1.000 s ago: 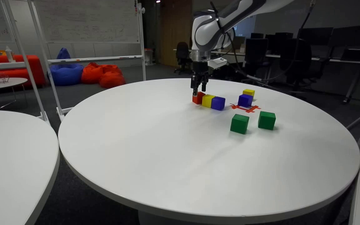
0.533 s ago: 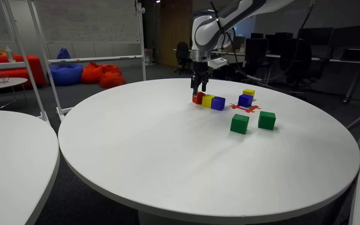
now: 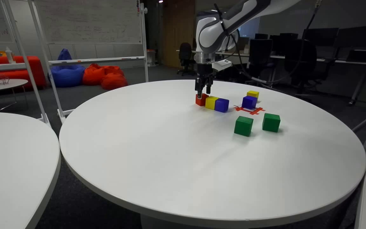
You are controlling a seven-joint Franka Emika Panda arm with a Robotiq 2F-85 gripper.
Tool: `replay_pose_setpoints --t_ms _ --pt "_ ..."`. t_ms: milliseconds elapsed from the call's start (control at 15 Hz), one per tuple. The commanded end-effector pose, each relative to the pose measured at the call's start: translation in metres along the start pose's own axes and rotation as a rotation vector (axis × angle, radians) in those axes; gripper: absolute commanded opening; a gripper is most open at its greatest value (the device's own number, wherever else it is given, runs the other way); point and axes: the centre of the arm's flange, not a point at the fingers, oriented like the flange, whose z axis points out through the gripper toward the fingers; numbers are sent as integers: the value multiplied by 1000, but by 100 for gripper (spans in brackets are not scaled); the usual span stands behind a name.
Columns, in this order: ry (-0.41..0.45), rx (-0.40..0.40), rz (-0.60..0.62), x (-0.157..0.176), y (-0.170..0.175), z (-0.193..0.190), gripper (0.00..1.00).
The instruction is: Pick up the red object and put it at the center of the table
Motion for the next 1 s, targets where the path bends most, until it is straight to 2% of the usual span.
replay_pose_setpoints --t_ms 0,933 --pt "-5 3 0 3 7 3 100" --pt "-9 13 -13 3 -1 10 100"
